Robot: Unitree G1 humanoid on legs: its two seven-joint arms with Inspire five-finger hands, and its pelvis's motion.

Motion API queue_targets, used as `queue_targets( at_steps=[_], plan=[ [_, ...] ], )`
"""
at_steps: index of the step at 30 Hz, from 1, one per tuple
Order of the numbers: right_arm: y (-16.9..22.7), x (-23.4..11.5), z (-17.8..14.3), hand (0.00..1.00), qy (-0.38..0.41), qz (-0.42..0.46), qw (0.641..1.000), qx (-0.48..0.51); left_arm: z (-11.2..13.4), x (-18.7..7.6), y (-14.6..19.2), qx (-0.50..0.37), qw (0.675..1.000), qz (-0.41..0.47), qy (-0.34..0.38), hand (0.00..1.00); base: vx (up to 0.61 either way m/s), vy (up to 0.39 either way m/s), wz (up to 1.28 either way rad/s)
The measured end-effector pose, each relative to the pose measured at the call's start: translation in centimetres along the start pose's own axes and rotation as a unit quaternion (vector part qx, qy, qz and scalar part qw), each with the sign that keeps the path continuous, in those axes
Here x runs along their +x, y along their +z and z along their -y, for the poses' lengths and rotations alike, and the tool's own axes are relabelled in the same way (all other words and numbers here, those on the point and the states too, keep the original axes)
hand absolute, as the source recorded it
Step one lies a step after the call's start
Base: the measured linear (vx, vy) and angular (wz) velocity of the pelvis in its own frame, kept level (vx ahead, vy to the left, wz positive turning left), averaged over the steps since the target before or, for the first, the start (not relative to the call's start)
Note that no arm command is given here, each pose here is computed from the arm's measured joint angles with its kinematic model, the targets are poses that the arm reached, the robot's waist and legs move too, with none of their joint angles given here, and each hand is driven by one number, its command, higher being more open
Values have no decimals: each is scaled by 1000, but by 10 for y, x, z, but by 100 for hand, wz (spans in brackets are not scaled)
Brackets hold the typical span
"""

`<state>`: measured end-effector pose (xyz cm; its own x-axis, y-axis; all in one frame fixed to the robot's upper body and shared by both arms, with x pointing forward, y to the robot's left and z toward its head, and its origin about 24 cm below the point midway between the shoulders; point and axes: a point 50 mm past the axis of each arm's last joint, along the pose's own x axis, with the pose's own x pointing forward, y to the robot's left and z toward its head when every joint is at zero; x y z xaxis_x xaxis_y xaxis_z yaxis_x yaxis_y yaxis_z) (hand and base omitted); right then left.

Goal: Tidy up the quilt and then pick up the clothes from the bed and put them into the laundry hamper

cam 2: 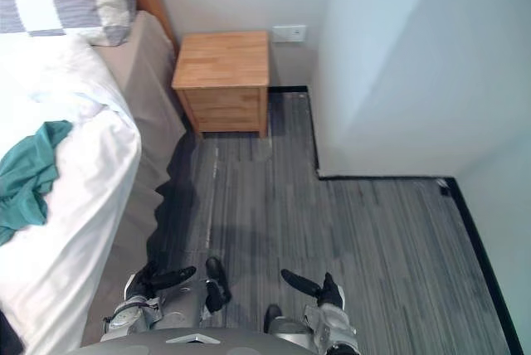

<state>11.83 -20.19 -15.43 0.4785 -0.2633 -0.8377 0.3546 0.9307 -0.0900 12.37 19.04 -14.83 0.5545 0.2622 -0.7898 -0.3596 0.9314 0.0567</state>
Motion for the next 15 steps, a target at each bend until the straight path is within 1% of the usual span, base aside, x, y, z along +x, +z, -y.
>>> queue_targets(
  at_steps=[4, 6, 8, 12, 15],
  plan=[
    [-5, -1, -8, 100, 11, -9, 1000, -5, -9, 2, -3, 7, 1000, -13, 8, 100, 578, 193, 63],
    [-8, -2, -6, 100, 12, -13, 1000, 1, -12, 2, -6, 22, 999, -22, 7, 100, 680, 235, 100],
    [-9, -2, -5, 100, 10, -14, 1000, -2, -13, 1, -10, 39, 999, -35, 2, 100, 608, 98, 120],
    [0, -1, -6, 100, 13, 10, 1000, -14, -11, 0, -16, 56, 997, -50, -5, 100, 454, -99, 129],
    [8, 2, -5, 100, 12, 11, 1000, -13, -9, 1, -12, 54, 998, -43, -7, 100, 407, -293, 148]
  ],
)
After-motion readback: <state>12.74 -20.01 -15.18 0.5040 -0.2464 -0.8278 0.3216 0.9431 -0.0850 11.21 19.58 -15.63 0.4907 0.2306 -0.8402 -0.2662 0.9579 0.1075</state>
